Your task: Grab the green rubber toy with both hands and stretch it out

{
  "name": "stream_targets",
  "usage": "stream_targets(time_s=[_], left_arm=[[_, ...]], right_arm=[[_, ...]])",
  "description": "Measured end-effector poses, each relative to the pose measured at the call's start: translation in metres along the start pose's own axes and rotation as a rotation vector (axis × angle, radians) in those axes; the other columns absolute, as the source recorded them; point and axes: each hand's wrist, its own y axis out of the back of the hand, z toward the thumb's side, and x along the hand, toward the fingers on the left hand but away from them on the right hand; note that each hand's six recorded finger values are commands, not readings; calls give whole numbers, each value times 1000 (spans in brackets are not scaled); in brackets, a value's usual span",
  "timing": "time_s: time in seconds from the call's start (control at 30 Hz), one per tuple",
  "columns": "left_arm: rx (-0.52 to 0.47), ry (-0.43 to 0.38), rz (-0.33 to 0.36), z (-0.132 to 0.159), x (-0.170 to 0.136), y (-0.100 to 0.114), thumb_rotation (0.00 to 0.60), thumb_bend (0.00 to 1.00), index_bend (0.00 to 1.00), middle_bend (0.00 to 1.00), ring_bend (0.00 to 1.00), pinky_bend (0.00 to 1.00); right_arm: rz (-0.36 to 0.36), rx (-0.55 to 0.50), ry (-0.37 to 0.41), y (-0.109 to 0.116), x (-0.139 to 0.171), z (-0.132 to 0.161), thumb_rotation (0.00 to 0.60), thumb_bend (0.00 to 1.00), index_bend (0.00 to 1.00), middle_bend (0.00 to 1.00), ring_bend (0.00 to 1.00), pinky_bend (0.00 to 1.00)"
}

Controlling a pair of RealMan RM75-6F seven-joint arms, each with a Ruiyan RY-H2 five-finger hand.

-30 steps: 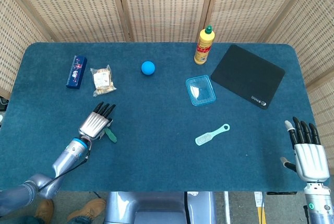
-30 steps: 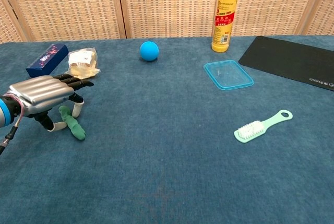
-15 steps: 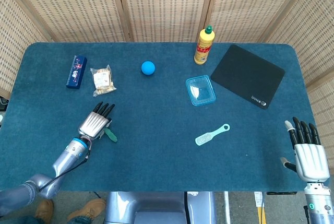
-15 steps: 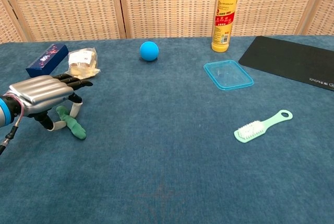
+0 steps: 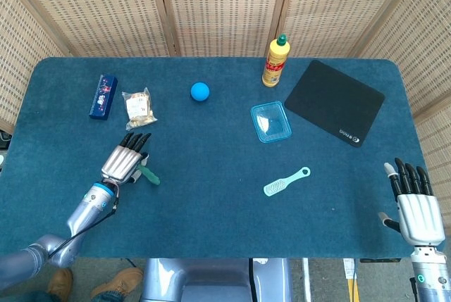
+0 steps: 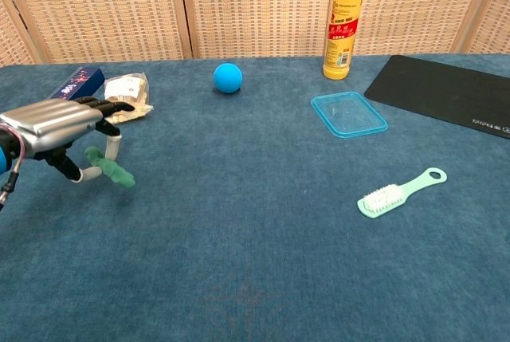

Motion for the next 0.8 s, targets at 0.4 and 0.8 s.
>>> stream_targets(time_s=[0.4, 0.8], left_arm=[[-558, -118, 39, 35, -9, 44, 600, 481, 759, 0, 0, 0], [-967, -316, -26, 128, 11, 91, 600, 481, 762, 0, 0, 0]], right_arm=[[-39, -11, 167, -3, -15, 28, 600, 0, 1, 0, 0, 0], [-90, -89, 472, 34, -60, 85, 600, 0, 174, 0, 0, 0]])
